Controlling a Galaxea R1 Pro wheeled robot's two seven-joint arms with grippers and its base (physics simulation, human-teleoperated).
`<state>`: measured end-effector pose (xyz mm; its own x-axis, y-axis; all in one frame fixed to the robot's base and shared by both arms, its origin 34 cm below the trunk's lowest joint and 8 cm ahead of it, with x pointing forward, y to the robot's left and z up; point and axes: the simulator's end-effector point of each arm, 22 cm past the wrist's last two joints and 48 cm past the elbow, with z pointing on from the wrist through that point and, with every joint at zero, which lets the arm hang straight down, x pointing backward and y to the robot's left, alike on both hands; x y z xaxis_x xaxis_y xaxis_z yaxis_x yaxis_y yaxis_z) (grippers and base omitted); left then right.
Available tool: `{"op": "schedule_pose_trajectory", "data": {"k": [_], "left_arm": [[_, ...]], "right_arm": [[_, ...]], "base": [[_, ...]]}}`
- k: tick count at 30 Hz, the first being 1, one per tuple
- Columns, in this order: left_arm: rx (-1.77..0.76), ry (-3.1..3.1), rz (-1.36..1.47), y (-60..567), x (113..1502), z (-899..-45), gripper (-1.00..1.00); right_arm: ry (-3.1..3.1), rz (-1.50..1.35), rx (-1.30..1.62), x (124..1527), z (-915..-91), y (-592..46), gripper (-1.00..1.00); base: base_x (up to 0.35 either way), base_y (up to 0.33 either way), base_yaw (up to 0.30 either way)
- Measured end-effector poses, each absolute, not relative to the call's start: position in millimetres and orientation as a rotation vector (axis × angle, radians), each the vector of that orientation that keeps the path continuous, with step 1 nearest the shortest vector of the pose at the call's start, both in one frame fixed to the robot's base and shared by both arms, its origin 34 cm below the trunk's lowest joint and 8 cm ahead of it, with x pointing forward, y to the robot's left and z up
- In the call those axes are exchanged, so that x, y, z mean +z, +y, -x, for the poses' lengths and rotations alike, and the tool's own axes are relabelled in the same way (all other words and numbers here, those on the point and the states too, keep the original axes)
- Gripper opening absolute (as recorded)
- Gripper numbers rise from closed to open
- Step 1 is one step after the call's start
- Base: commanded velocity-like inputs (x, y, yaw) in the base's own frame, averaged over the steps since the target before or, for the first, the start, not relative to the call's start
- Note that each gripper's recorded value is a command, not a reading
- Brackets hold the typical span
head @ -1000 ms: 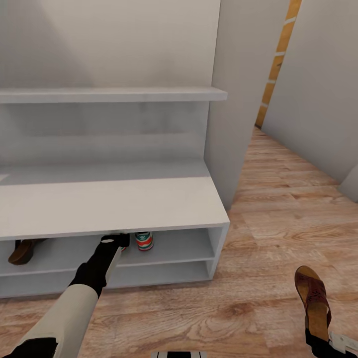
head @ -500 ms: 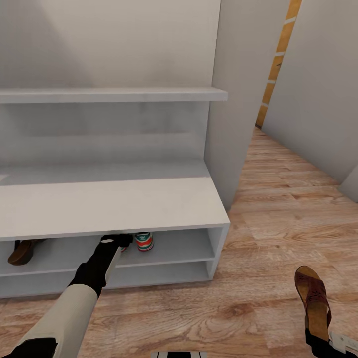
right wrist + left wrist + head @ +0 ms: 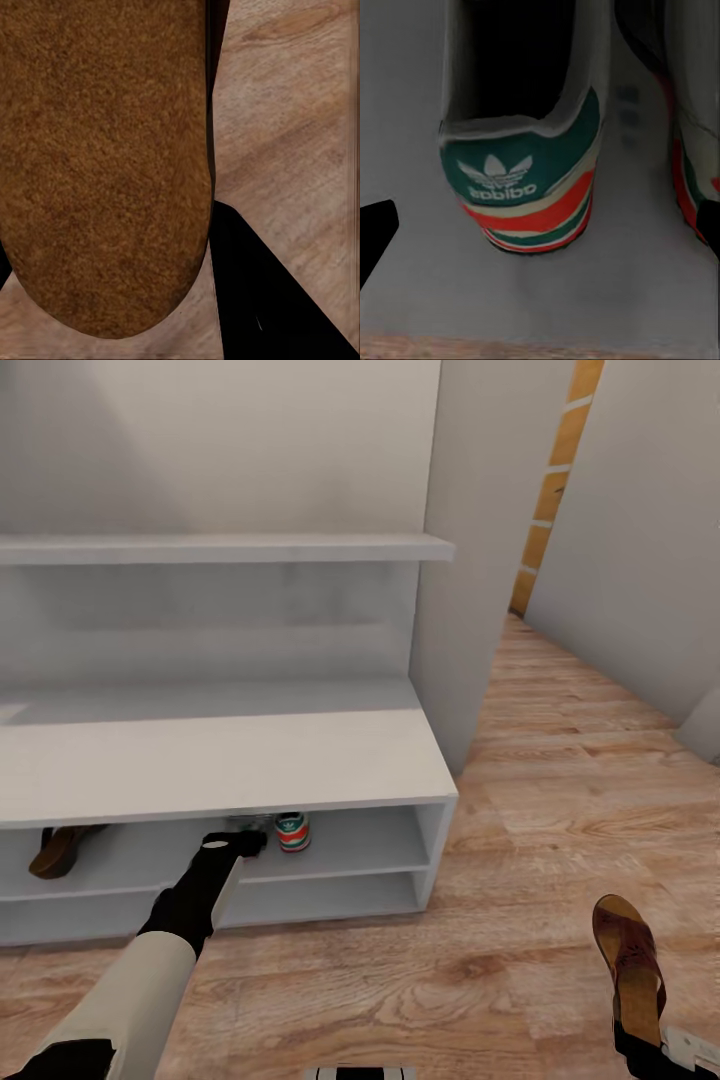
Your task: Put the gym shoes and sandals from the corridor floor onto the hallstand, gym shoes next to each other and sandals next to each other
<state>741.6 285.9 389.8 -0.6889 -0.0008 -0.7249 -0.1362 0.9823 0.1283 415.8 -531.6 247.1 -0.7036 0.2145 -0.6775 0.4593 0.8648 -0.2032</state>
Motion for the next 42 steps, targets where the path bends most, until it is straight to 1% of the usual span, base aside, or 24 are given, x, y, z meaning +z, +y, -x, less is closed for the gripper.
{"op": "schedule_pose_trajectory", "data": {"k": [17,26,35,37,39,40,41,42], "left_arm": [[0.209,2.326,0.092,285.2,387.7,-740.3,1.00],[0.208,2.308,0.097,288.3,370.6,-723.0,1.00],[0.203,2.281,0.111,295.7,334.6,-677.7,1.00],[0.169,2.299,0.094,293.7,315.9,-654.0,1.00],[0.079,2.309,0.048,283.0,300.6,-633.3,1.00],[-0.118,2.308,-0.077,260.6,286.4,-605.1,1.00],[-0.178,2.315,-0.110,254.4,281.3,-593.1,1.00],[-0.299,2.313,-0.170,243.3,277.4,-574.7,1.00]], "right_arm": [[2.359,-0.485,-0.473,247.1,-415.9,-531.5,-1.00],[2.359,-0.485,-0.473,247.0,-415.9,-531.4,-1.00],[2.360,-0.483,-0.472,246.5,-415.8,-530.5,-1.00],[2.362,-0.483,-0.471,246.1,-415.5,-529.9,-1.00],[2.361,-0.483,-0.471,246.1,-415.6,-529.5,-1.00],[2.360,-0.484,-0.470,246.1,-415.8,-529.1,-1.00],[2.360,-0.484,-0.470,246.0,-415.8,-528.9,-1.00],[2.361,-0.483,-0.470,245.9,-415.8,-528.5,-1.00]], "base": [[-0.328,0.058,0.000],[-0.334,0.094,0.000],[-0.333,0.102,0.000],[-0.289,0.085,0.000],[-0.120,0.029,0.000],[-0.047,0.011,0.000],[-0.024,0.006,0.000],[-0.012,0.003,0.000]]}}
